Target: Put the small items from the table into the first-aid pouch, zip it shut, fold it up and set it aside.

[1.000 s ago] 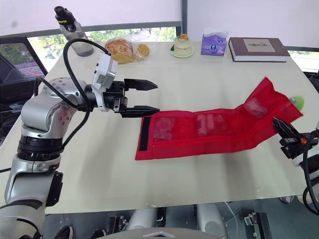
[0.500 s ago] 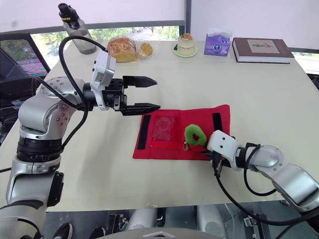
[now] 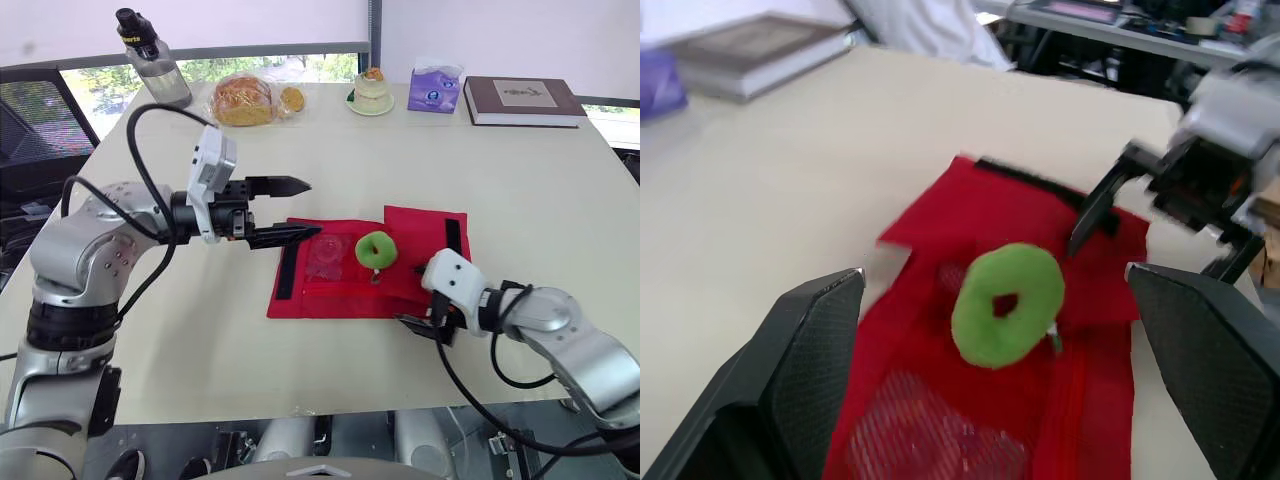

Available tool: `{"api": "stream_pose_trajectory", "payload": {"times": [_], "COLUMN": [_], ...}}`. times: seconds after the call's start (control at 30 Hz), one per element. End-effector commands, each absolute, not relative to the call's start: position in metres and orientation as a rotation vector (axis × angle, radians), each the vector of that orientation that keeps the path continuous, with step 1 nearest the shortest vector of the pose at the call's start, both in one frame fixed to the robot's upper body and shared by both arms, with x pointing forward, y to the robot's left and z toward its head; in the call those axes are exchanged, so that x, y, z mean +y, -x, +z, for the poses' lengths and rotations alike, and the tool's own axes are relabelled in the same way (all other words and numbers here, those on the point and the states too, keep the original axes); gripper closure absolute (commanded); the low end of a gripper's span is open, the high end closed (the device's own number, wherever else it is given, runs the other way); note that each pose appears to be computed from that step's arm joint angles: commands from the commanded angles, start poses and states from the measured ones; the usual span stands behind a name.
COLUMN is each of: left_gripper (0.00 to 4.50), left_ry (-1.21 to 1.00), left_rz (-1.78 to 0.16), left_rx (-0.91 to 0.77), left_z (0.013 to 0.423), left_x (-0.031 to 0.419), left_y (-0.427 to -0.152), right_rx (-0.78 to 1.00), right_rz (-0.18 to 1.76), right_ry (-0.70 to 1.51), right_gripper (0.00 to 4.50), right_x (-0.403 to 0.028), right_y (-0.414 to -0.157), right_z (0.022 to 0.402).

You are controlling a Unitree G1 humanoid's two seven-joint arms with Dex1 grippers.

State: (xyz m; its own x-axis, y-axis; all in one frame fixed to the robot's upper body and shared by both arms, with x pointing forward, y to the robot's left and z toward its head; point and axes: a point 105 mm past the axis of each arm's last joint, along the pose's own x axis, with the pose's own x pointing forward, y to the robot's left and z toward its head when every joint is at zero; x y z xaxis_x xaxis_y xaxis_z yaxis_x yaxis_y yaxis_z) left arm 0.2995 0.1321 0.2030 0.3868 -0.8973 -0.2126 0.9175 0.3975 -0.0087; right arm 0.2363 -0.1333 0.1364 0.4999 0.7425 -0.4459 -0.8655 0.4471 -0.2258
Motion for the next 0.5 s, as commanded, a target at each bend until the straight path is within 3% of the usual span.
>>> {"api": "stream_pose_trajectory", "payload": {"times": [0.03,0.33,0.5], "left_gripper": [0.0,0.0,0.0], "left_ry": [-0.059,0.139,0.267], "left_rz": [-1.068,-0.753,-0.689], "left_rx": [0.23,0.474,0.53], "left_z": [0.194,0.121,0.107], "left_x": [0.143,0.174,0.172], "left_y": [-0.299,-0.302,-0.299], "right_rx": [0.183,0.038,-0.014], "right_rz": [1.028,1.01,1.036], "right_ry": [0.414,0.305,0.279], "right_gripper": [0.17,0.17,0.17], "right_x": [-0.138,-0.167,-0.166], "right_y": [-0.228,-0.222,-0.222], "right_z": [0.165,0.207,0.221]}}
